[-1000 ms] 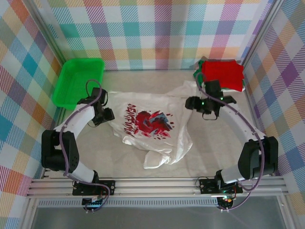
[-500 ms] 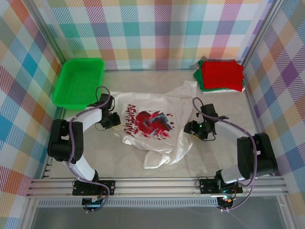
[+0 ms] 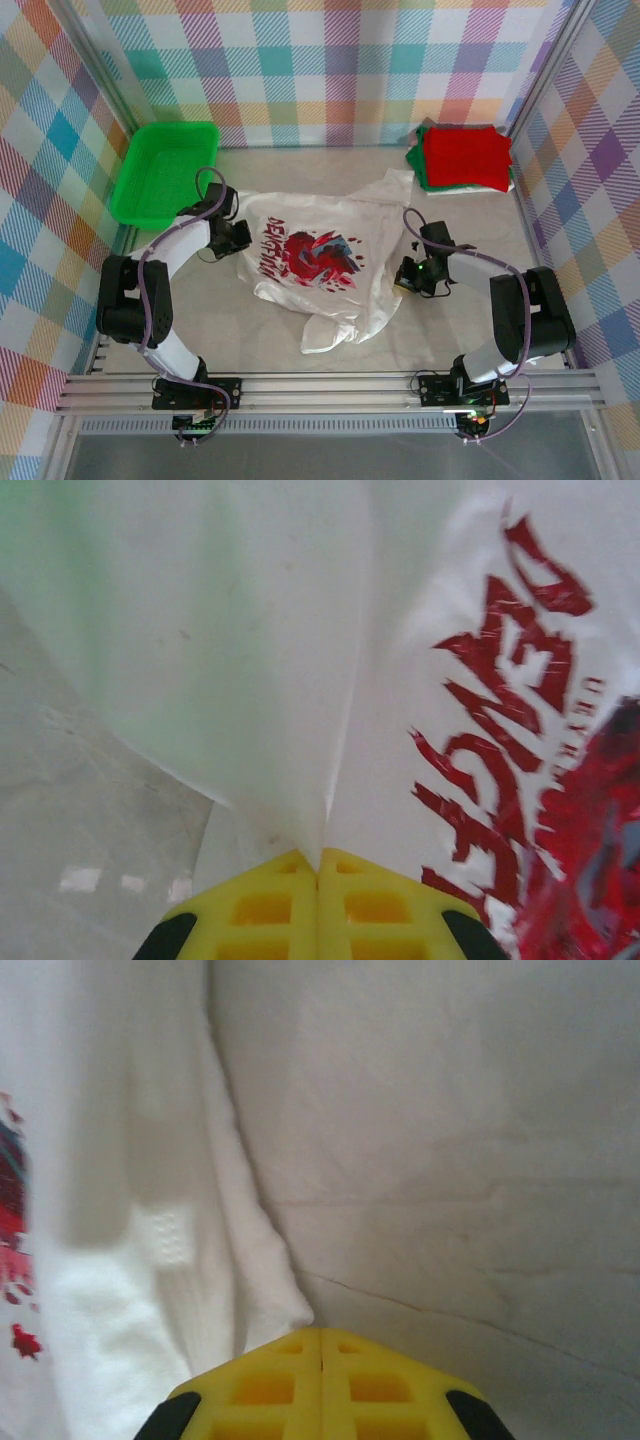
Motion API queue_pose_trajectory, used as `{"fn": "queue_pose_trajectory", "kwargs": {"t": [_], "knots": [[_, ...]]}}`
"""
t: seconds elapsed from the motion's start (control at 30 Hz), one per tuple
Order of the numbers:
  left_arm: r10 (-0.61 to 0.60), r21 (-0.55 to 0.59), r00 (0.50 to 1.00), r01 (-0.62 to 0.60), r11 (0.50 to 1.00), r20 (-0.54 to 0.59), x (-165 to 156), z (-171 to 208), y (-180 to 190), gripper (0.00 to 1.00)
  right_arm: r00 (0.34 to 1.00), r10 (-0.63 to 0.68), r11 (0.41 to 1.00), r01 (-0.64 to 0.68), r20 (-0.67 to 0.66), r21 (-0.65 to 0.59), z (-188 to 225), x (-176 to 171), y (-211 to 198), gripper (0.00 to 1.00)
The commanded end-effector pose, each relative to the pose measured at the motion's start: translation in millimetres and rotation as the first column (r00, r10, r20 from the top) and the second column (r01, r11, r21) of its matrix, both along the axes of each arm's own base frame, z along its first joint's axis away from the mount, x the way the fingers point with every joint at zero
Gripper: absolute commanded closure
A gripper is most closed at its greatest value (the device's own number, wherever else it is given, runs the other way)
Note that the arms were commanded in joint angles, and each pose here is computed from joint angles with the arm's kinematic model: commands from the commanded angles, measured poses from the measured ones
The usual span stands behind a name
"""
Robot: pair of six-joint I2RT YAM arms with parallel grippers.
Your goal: Fold and stack the t-shirts
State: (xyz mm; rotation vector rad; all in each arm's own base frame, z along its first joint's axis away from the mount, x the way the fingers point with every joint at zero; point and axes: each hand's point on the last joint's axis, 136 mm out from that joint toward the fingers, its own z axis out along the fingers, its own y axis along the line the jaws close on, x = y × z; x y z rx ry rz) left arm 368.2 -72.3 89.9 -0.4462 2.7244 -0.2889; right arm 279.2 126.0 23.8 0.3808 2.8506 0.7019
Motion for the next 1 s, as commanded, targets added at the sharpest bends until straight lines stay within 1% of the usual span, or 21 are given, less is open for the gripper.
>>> {"fn": "queue_pose_trajectory", "kwargs": {"t": [0.0,0.1,0.17,0.27,0.3,0.37,0.4,0.43,0.5,0.6,0.67,0.73,0.77,0.8,0.87,0.9,0.93,0.97], "knots": [[0.003,0.045,1.0,-0.003,0.999,0.003,-7.7,28.8,13.3,1.0,0.992,-0.072,0.997,0.072,0.104,-0.003,21.9,30.2,-20.4,1.0],[-0.034,0.039,0.999,0.035,0.999,-0.025,-3.9,28.4,9.5,1.0,0.984,-0.133,0.99,0.136,0.118,-0.021,27.6,39.1,-46.1,1.0],[-0.063,0.003,0.997,0.063,0.998,-0.039,-0.6,23.5,1.0,1.0,0.979,-0.163,0.984,0.17,0.119,-0.049,29.7,41.6,-61.4,1.0],[-0.096,-0.04,0.994,0.093,0.995,-0.054,6.9,20.3,-12.8,1.0,0.966,-0.23,0.97,0.238,0.121,-0.056,30.5,44.3,-83.4,1.0],[-0.105,-0.038,0.993,0.103,0.994,-0.055,10.0,19.5,-15.8,0.96,0.959,-0.258,0.963,0.266,0.121,-0.055,30.7,45.9,-92.6,1.0],[-0.122,-0.049,0.991,0.119,0.992,-0.056,17.6,19.6,-22.2,0.73,0.947,-0.296,0.951,0.305,0.128,-0.058,31.7,49.3,-106.0,1.0],[-0.133,-0.06,0.99,0.13,0.99,-0.055,21.6,20.0,-26.7,0.65,0.941,-0.308,0.945,0.319,0.138,-0.068,32.3,51.7,-111.2,1.0],[-0.141,-0.065,0.989,0.138,0.988,-0.047,26.4,21.4,-30.4,0.59,0.937,-0.32,0.938,0.334,0.144,-0.091,32.0,53.7,-118.2,1.0],[-0.139,-0.055,0.99,0.138,0.989,-0.022,34.1,26.9,-32.3,0.57,0.926,-0.347,0.921,0.367,0.15,-0.132,32.3,57.7,-131.3,1.0],[-0.116,-0.034,0.993,0.116,0.993,0.009,35.5,33.4,-27.6,0.57,0.893,-0.422,0.887,0.443,0.158,-0.132,35.1,63.1,-147.1,1.0],[-0.104,-0.025,0.995,0.103,0.994,-0.005,23.5,28.2,-24.2,0.59,0.88,-0.443,0.877,0.465,0.171,-0.122,38.5,68.1,-150.0,1.0],[-0.105,-0.022,0.994,0.104,0.994,-0.044,1.3,16.1,-24.1,0.63,0.878,-0.445,0.88,0.465,0.176,-0.094,41.0,71.8,-146.5,0.99],[-0.107,-0.017,0.992,0.106,0.994,-0.07,-13.7,10.0,-24.7,0.64,0.879,-0.442,0.884,0.461,0.179,-0.078,43.3,73.0,-144.1,0.85],[-0.106,-0.009,0.991,0.106,0.994,-0.085,-26.9,6.8,-25.4,0.65,0.882,-0.436,0.889,0.453,0.179,-0.064,45.3,73.4,-141.4,0.76],[-0.106,-0.008,0.989,0.106,0.994,-0.099,-56.8,0.4,-30.1,0.68,0.889,-0.413,0.904,0.426,0.196,-0.031,54.3,74.4,-133.6,0.75],[-0.104,-0.022,0.99,0.103,0.994,-0.099,-68.6,-1.2,-34.2,0.69,0.892,-0.404,0.909,0.416,0.205,-0.02,58.9,73.3,-130.5,0.72],[-0.102,-0.044,0.989,0.097,0.994,-0.109,-78.7,-6.1,-39.1,0.7,0.894,-0.389,0.916,0.401,0.224,-0.012,66.0,73.5,-127.1,0.69],[-0.115,-0.079,0.988,0.107,0.991,-0.105,-85.4,-8.9,-47.4,0.7,0.897,-0.37,0.923,0.384,0.242,-0.008,72.3,72.7,-122.2,0.63]]}}
